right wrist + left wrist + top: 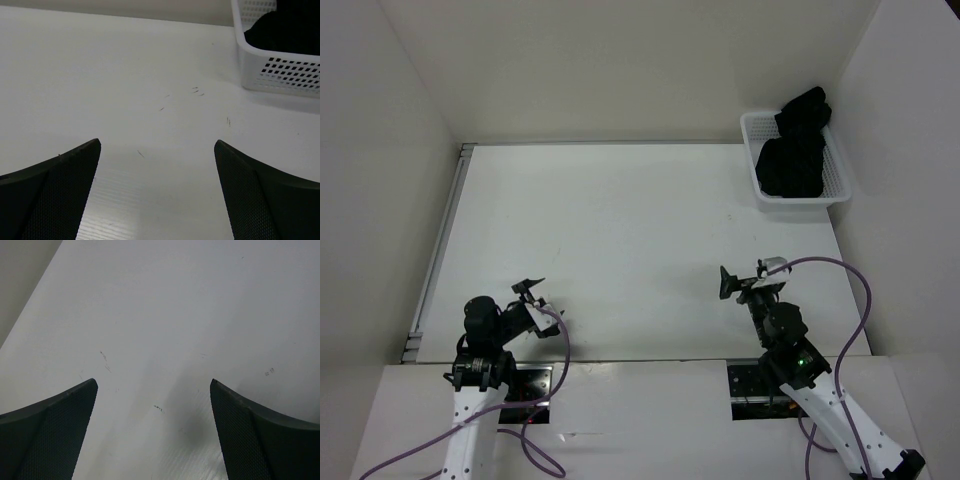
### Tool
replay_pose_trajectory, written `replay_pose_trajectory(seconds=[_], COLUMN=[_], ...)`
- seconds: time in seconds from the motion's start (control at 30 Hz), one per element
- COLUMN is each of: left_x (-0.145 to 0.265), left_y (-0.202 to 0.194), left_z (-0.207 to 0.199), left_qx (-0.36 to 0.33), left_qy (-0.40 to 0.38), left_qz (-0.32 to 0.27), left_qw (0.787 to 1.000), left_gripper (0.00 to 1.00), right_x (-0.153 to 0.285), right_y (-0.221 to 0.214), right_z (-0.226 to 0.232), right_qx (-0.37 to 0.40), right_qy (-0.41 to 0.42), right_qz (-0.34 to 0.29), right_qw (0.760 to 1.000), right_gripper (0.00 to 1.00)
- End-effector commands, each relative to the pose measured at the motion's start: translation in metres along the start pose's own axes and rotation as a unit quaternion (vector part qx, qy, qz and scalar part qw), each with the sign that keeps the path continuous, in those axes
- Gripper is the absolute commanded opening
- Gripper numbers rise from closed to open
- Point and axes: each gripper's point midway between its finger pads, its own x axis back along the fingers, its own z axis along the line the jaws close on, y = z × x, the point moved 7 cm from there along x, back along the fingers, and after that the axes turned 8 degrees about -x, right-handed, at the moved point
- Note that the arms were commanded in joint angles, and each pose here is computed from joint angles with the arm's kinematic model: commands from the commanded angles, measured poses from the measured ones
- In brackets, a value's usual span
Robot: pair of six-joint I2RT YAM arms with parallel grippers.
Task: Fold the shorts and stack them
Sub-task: Grab the shorts from the pile
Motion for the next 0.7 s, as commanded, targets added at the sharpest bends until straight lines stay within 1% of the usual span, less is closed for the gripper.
replay_pose_trajectory(seconds=[0.0, 0.07, 0.1, 0.17, 0.2, 0.23, 0.27, 0.3, 0.33, 0.37, 0.4, 0.43, 0.47, 0.5, 0.53, 0.57, 0.6, 0.63, 0.67], left_x=[0.001, 0.001, 0.001, 0.0, 0.0, 0.0, 0.001, 0.0, 0.0, -0.001, -0.001, -0.001, -0.001, 0.001, 0.003, 0.006, 0.01, 0.017, 0.024], left_y=[0.009, 0.009, 0.009, 0.01, 0.01, 0.012, 0.015, 0.017, 0.017, 0.021, 0.023, 0.023, 0.027, 0.032, 0.029, 0.036, 0.036, 0.03, 0.035], left_z=[0.0, 0.0, 0.001, 0.001, 0.002, 0.001, 0.002, 0.003, 0.002, 0.005, 0.007, 0.01, 0.016, 0.024, 0.032, 0.05, 0.06, 0.072, 0.083], left_qx=[-0.017, -0.017, -0.023, -0.037, -0.048, -0.056, -0.071, -0.091, -0.133, -0.154, -0.173, -0.17, -0.171, -0.164, -0.118, -0.114, -0.088, -0.025, -0.02], left_qy=[-0.011, -0.011, -0.011, -0.016, -0.015, -0.02, -0.025, -0.028, -0.037, -0.034, -0.032, -0.025, -0.008, 0.011, 0.046, 0.101, 0.143, 0.214, 0.256], left_qz=[-0.024, -0.024, -0.024, -0.032, -0.032, -0.041, -0.046, -0.054, -0.061, -0.073, -0.08, -0.078, -0.081, -0.078, -0.053, -0.051, -0.039, -0.005, -0.003], left_qw=[1.0, 1.0, 0.999, 0.999, 0.998, 0.997, 0.996, 0.994, 0.989, 0.985, 0.981, 0.982, 0.982, 0.983, 0.991, 0.987, 0.985, 0.977, 0.966], left_gripper=[1.0, 1.0, 1.0, 1.0, 1.0, 1.0, 1.0, 1.0, 1.0, 1.0, 1.0, 1.0, 1.0, 1.0, 1.0, 1.0, 1.0, 1.0, 1.0], right_x=[-0.005, -0.006, -0.006, -0.007, -0.006, -0.005, -0.005, -0.005, -0.004, -0.004, -0.003, -0.001, -0.001, -0.001, 0.0, 0.0, 0.001, 0.002, 0.003], right_y=[0.002, 0.016, 0.019, 0.03, 0.031, 0.037, 0.046, 0.046, 0.053, 0.053, 0.057, 0.065, 0.067, 0.065, 0.07, 0.069, 0.068, 0.068, 0.064], right_z=[0.004, 0.001, -0.001, -0.001, -0.005, -0.003, 0.003, 0.006, 0.009, 0.011, 0.007, 0.008, 0.007, 0.007, 0.012, 0.014, 0.015, 0.021, 0.028], right_qx=[-0.007, -0.053, -0.063, -0.145, -0.181, -0.185, -0.163, -0.144, -0.134, -0.128, -0.143, -0.207, -0.227, -0.225, -0.262, -0.297, -0.319, -0.339, -0.394], right_qy=[0.015, -0.016, -0.025, -0.048, -0.075, -0.066, -0.034, -0.015, 0.002, 0.011, -0.009, -0.02, -0.029, -0.03, -0.012, -0.016, -0.017, 0.004, 0.015], right_qz=[-0.033, -0.068, -0.077, -0.111, -0.119, -0.122, -0.131, -0.127, -0.135, -0.134, -0.139, -0.147, -0.146, -0.142, -0.144, -0.14, -0.128, -0.112, -0.09], right_qw=[0.999, 0.996, 0.995, 0.982, 0.973, 0.973, 0.977, 0.981, 0.982, 0.983, 0.98, 0.967, 0.962, 0.963, 0.954, 0.944, 0.939, 0.934, 0.915], right_gripper=[0.99, 0.99, 0.99, 0.99, 1.0, 1.0, 1.0, 1.0, 1.0, 1.0, 1.0, 1.0, 1.0, 1.0, 1.0, 1.0, 1.0, 1.0, 1.0])
